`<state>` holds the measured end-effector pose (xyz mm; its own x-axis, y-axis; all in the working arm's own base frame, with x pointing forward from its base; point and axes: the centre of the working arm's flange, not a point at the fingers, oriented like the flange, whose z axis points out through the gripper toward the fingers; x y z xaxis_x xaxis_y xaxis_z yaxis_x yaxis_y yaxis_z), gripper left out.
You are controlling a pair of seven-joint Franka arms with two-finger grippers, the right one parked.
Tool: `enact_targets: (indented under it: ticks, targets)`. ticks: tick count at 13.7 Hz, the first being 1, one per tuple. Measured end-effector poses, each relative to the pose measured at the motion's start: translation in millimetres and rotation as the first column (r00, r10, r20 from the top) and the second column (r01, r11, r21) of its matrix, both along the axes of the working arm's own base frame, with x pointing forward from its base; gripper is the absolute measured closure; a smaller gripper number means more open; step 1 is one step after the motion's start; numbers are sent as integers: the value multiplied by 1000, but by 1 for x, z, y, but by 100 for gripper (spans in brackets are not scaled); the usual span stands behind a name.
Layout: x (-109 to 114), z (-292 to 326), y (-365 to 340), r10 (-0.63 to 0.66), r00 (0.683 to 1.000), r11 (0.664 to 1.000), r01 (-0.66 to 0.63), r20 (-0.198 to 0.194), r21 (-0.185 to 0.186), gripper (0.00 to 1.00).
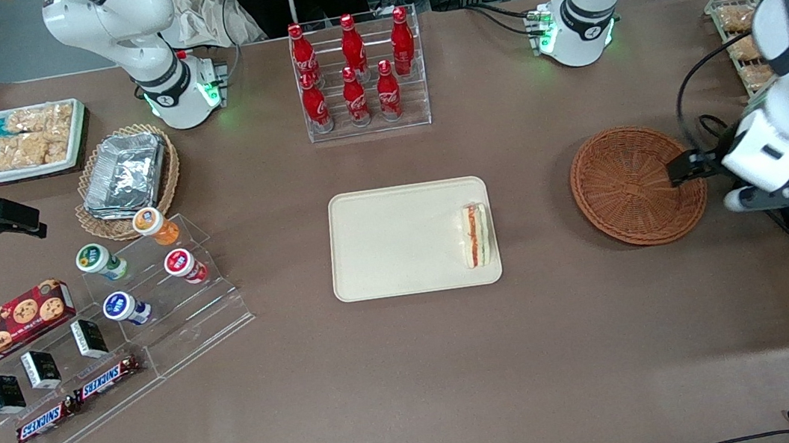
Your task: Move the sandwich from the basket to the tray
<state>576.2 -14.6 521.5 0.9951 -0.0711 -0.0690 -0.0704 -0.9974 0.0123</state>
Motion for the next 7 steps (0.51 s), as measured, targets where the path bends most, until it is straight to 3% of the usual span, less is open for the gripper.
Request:
enact_targets:
  ticks: [7]
  targets:
    - [-17,71,28,-1,998,1000,1,56,0,0]
